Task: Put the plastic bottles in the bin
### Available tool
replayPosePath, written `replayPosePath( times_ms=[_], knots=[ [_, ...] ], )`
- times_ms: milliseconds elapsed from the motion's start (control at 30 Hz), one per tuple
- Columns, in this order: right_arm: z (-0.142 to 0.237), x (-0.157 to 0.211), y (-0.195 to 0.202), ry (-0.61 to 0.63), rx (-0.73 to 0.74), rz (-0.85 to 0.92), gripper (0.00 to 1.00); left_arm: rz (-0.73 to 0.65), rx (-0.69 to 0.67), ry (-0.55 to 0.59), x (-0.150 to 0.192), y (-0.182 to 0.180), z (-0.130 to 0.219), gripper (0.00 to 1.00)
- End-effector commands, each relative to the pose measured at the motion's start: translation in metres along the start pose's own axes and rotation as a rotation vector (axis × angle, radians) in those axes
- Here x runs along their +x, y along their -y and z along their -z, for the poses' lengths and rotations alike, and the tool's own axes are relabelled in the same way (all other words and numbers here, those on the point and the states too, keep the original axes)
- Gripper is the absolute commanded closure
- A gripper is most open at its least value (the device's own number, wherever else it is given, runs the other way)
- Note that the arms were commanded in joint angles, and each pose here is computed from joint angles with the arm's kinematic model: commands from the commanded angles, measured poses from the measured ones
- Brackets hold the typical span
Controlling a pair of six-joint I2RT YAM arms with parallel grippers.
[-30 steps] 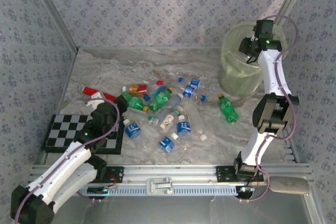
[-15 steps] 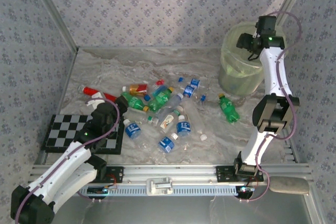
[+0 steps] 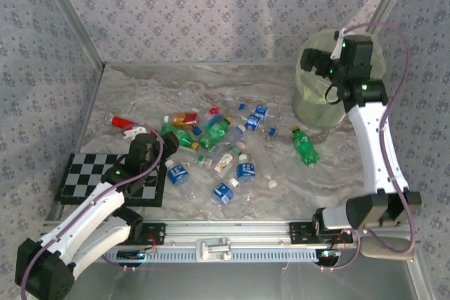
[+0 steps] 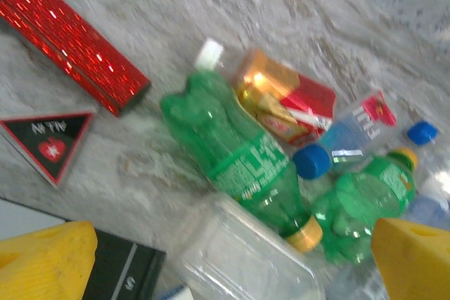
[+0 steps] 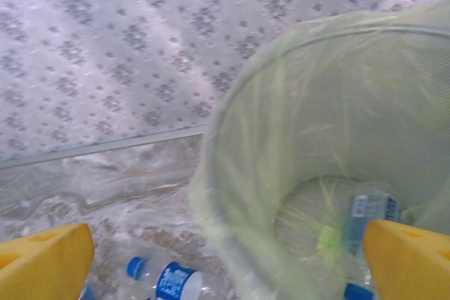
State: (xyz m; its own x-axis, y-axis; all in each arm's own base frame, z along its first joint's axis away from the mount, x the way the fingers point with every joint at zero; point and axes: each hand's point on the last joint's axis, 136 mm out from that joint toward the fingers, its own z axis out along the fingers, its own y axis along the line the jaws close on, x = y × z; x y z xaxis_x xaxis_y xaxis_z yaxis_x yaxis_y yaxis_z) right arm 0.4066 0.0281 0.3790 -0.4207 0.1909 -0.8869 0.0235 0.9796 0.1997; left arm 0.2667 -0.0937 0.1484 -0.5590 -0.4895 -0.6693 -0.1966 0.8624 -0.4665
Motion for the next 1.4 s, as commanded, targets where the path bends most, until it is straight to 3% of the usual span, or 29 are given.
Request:
replayPosePath(
  times_ms=[0,267,433,733,1067,1233,1367],
  knots=[
    [0.009,0.019,-0.021,0.031,-0.068,-0.001,0.0,-0.003,0.04,-0.175,0.028,0.014,0.009,0.0],
    [0.015,0.108,-0.069,-0.052,-0.216,-0.015,0.0,-0.027,-0.057,-0.382,0.086,0.009,0.027,0.0],
    [0.01,0.14,-0.077,-0.102,-0.194,0.036,0.0,-0.02,-0.119,-0.451,0.116,-0.005,0.043,0.0],
    [0.001,0.149,-0.093,-0.127,-0.232,0.016,0.0,0.011,-0.128,-0.473,0.139,-0.006,0.031,0.0],
    [-0.001,0.157,-0.099,-0.158,-0.214,0.054,0.0,-0.047,-0.148,-0.522,0.161,-0.002,0.009,0.02],
    [0.002,0.157,-0.094,-0.152,-0.192,0.059,0.0,-0.052,-0.165,-0.522,0.167,-0.011,0.005,0.12],
    [0.002,0.156,-0.094,-0.147,-0.19,0.058,0.0,-0.051,-0.159,-0.508,0.165,-0.012,0.006,0.25]
  ],
)
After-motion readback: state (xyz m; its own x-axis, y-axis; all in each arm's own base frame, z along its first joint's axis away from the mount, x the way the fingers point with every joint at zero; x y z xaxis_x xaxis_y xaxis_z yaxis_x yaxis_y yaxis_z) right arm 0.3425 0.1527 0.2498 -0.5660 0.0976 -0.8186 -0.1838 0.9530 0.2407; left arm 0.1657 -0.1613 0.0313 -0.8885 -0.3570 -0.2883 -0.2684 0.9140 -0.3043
